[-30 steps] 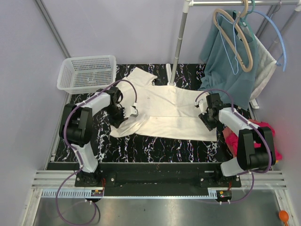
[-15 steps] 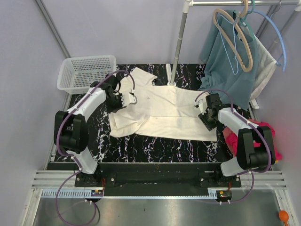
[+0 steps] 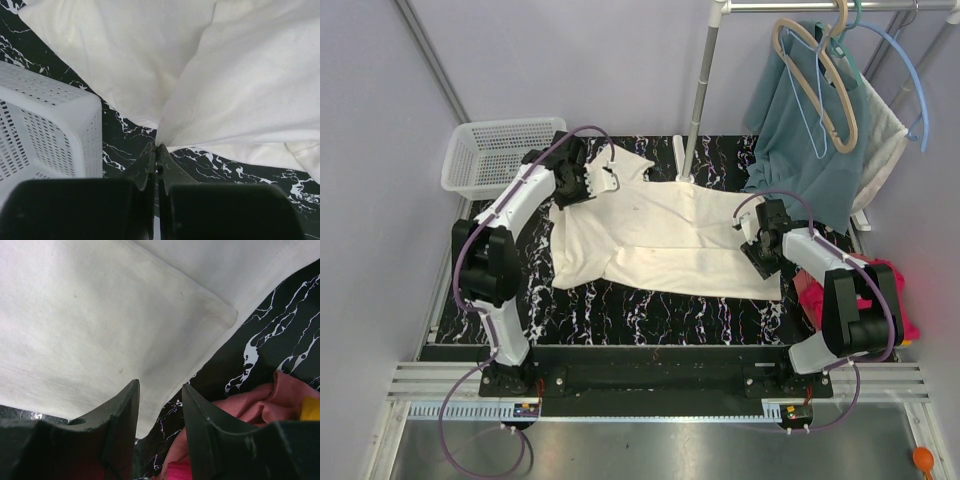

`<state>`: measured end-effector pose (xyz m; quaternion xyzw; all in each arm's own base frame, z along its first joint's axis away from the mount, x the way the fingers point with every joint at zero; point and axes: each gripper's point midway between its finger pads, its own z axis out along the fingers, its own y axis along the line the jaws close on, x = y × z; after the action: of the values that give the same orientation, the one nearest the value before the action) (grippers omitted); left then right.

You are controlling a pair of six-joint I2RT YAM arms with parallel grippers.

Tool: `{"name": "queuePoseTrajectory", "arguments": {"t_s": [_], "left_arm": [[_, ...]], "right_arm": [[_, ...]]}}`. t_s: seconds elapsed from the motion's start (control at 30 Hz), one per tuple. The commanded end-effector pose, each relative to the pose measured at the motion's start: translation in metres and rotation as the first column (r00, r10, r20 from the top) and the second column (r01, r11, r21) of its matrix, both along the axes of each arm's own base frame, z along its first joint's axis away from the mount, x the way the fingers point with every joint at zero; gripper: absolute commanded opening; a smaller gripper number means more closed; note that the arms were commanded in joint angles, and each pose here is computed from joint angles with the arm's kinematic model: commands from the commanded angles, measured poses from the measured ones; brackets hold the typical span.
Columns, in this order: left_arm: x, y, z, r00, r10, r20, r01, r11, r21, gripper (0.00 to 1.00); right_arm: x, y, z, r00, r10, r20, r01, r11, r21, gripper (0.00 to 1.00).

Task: Fold and stack the t-shirts
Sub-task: Fold the tshirt

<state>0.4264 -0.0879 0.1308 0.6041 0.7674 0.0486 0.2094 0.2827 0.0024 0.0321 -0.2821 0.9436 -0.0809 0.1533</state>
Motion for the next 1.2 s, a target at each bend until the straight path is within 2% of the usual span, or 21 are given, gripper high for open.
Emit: {"name": "queuePoseTrajectory", "arguments": {"t_s": [0.0, 0.1, 0.2, 0.23, 0.37, 0.4, 0.43, 0.53, 0.8, 1.0, 1.17], "left_arm": [[0.015, -0.003, 0.004, 0.999, 0.017, 0.047, -0.020, 0.999, 0.045, 0.00], [0.015, 0.001, -0.006, 0.998, 0.030, 0.051, -0.033, 0.997, 0.068, 0.00], [0.015, 0.006, -0.012, 0.995, 0.054, 0.080, -0.061, 0.995, 0.083, 0.18], [0.015, 0.007, -0.012, 0.994, 0.066, 0.092, -0.074, 0.994, 0.081, 0.32], [0.008, 0.014, -0.005, 0.981, 0.085, 0.176, -0.098, 0.993, 0.069, 0.55], [0.005, 0.014, -0.004, 0.979, 0.086, 0.184, -0.100, 0.993, 0.064, 0.64], [0.000, 0.016, 0.001, 0.976, 0.091, 0.197, -0.103, 0.993, 0.054, 0.98], [-0.012, 0.016, 0.012, 0.972, 0.094, 0.215, -0.102, 0.994, 0.026, 0.99], [-0.074, 0.016, 0.009, 0.982, 0.051, 0.180, -0.044, 0.998, -0.040, 0.99], [-0.127, 0.022, -0.044, 0.999, -0.032, 0.023, 0.032, 0.999, -0.015, 0.99], [-0.130, 0.016, -0.060, 0.999, -0.028, -0.017, 0.027, 0.999, -0.047, 0.99]], "right_arm": [[0.006, 0.001, 0.001, 0.999, -0.003, 0.034, 0.003, 1.000, -0.005, 0.47], [0.005, 0.001, -0.002, 1.000, -0.001, 0.029, 0.001, 1.000, -0.005, 0.47], [0.005, 0.001, -0.004, 1.000, -0.002, 0.026, 0.003, 1.000, -0.006, 0.47], [0.005, 0.001, -0.006, 1.000, -0.001, 0.025, 0.001, 1.000, -0.006, 0.47], [0.004, 0.001, -0.007, 1.000, -0.001, 0.024, 0.001, 1.000, -0.003, 0.47], [0.003, 0.002, -0.007, 1.000, 0.000, 0.022, 0.000, 1.000, 0.000, 0.47], [0.003, 0.002, -0.008, 1.000, 0.000, 0.021, 0.000, 1.000, 0.000, 0.47], [0.001, 0.002, -0.009, 1.000, 0.000, 0.014, 0.000, 1.000, 0.000, 0.47], [-0.001, 0.003, -0.013, 1.000, 0.004, 0.006, -0.004, 1.000, 0.002, 0.47], [0.004, 0.004, -0.010, 1.000, 0.014, 0.017, -0.013, 1.000, -0.002, 0.47], [0.007, 0.006, -0.009, 1.000, 0.021, 0.018, -0.021, 1.000, -0.008, 0.47]]}}
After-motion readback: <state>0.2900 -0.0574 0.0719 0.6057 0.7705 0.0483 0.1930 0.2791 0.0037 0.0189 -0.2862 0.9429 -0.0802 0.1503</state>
